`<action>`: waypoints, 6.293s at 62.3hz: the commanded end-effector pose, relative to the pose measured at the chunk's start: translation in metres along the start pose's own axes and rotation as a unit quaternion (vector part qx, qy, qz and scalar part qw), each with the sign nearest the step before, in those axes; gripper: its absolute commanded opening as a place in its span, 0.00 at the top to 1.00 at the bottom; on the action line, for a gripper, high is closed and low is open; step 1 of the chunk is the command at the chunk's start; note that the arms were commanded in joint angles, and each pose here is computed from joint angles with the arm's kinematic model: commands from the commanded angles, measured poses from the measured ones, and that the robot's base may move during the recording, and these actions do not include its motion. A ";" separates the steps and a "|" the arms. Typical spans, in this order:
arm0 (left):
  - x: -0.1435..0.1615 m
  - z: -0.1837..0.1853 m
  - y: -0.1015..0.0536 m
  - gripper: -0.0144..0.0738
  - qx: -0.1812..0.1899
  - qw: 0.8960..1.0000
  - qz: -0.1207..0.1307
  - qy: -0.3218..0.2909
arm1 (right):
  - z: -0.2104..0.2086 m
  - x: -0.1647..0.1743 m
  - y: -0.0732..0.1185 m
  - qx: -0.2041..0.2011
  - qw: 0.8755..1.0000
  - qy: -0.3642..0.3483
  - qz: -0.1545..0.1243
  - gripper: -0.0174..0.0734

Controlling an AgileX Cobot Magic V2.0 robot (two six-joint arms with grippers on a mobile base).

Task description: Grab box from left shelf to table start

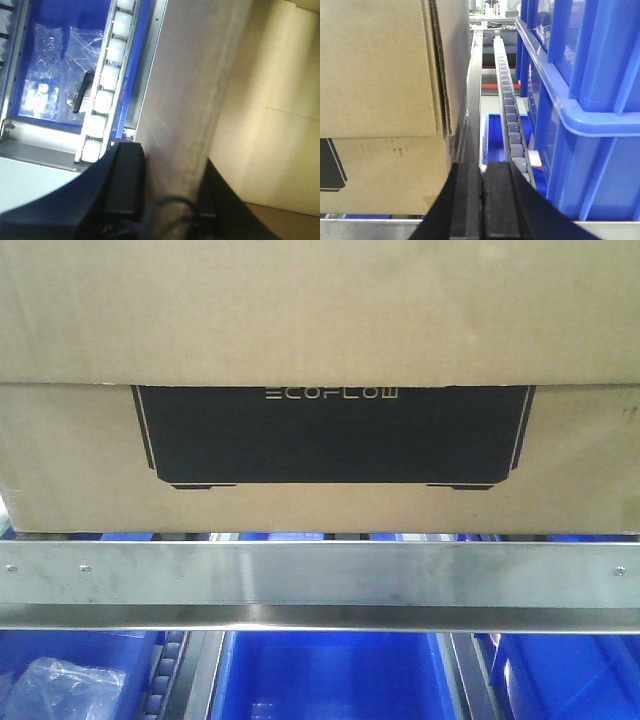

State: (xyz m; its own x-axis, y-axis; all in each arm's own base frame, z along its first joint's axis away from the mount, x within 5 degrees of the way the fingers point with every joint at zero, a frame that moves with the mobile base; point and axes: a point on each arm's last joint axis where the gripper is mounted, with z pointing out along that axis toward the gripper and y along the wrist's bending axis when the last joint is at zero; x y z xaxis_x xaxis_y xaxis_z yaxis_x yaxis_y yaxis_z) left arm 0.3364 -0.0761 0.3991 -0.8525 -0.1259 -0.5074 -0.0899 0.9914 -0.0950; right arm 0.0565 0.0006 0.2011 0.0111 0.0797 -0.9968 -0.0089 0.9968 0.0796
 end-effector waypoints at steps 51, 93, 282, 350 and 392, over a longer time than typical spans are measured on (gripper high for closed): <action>-0.007 -0.021 0.001 0.86 0.016 0.998 -0.035 -0.050 | 0.011 -0.128 0.020 -0.025 0.971 0.232 0.044 0.74; -0.007 -0.021 0.001 0.86 0.016 0.998 -0.035 -0.050 | 0.119 -0.231 0.029 -0.025 0.930 0.365 0.034 0.19; -0.007 -0.021 0.001 0.86 0.016 0.998 -0.035 -0.050 | 0.269 -0.209 0.036 -0.007 0.901 0.433 0.025 0.75; -0.005 -0.021 0.001 0.86 0.008 0.997 0.064 -0.041 | 0.270 -0.209 0.036 -0.007 0.904 0.427 0.026 0.75; 0.002 -0.048 0.002 0.86 0.036 0.997 0.043 -0.059 | 0.254 -0.228 0.037 -0.010 0.918 0.397 0.025 0.75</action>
State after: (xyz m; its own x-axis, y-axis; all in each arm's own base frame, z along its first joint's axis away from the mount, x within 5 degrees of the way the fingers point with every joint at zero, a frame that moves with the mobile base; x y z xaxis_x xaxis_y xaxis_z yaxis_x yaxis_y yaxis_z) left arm 0.3329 -0.0764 0.4026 -0.8552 0.0049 -0.5183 0.0297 0.9988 -0.0394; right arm 0.3265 0.0227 0.3947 -0.8304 0.0731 -0.5523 0.0107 0.9933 0.1154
